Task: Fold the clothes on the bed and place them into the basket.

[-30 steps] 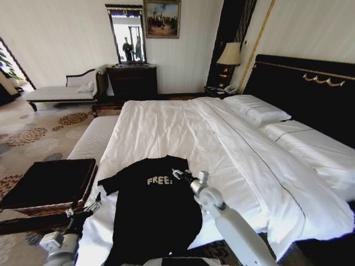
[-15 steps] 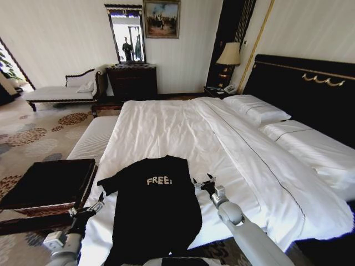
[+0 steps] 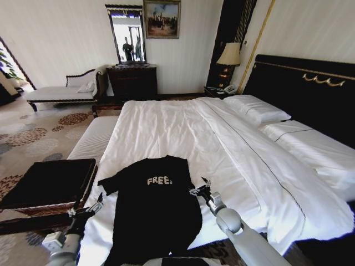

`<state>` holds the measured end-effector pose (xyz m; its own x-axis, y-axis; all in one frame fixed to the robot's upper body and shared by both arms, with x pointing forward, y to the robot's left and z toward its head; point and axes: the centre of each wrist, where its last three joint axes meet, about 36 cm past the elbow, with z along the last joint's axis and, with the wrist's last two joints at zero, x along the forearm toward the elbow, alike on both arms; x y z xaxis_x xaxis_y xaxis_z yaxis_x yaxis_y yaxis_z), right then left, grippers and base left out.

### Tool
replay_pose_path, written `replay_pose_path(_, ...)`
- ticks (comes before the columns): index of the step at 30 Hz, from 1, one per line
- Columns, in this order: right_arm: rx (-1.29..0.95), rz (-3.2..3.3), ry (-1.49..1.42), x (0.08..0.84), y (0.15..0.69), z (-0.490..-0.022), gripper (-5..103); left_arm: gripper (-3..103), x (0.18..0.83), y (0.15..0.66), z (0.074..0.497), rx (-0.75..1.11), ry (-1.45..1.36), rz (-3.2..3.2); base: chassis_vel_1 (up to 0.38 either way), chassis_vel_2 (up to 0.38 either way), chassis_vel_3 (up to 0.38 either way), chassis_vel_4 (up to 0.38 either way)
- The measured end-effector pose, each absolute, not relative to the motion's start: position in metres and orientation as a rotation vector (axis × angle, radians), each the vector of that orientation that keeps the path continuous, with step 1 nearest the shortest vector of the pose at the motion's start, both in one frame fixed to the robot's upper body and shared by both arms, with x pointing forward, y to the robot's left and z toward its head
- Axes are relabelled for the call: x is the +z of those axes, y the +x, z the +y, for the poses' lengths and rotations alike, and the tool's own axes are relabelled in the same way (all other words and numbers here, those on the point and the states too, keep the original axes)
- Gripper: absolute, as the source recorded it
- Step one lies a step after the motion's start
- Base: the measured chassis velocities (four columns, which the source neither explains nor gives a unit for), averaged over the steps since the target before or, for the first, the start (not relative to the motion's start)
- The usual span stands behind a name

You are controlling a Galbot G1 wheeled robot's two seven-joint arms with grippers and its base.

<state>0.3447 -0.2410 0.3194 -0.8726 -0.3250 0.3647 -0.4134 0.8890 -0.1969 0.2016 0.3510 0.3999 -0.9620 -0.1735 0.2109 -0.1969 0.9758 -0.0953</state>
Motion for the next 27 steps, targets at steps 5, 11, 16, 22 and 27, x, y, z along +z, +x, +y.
replay_pose_path(5, 0.326, -2.768, 0.502, 0.330, 0.345, -0.245, 100, 100, 0.397, 0.209, 0.351, 0.180, 0.250, -2.910, 0.000, 0.000, 0.000, 0.000)
replay_pose_path(11, 0.239, -2.786, 0.435, 0.336, 0.346, -0.248, 100, 100, 0.392, 0.230, 0.348, 0.351, 0.258, -2.861, 0.000, 0.000, 0.000, 0.000)
replay_pose_path(16, 0.215, -2.774, 0.401, 0.332, 0.336, -0.249, 100, 101, 0.394, 0.261, 0.353, 0.500, 0.286, -2.854, 0.000, 0.000, 0.000, 0.000)
replay_pose_path(22, 0.213, -2.775, 0.388, 0.334, 0.334, -0.252, 100, 98, 0.391, 0.285, 0.355, 0.692, 0.319, -2.791, 0.000, 0.000, 0.000, 0.000)
replay_pose_path(27, 0.213, -2.771, 0.398, 0.337, 0.335, -0.253, 100, 98, 0.384, 0.292, 0.355, 0.876, 0.396, -2.705, 0.000, 0.000, 0.000, 0.000)
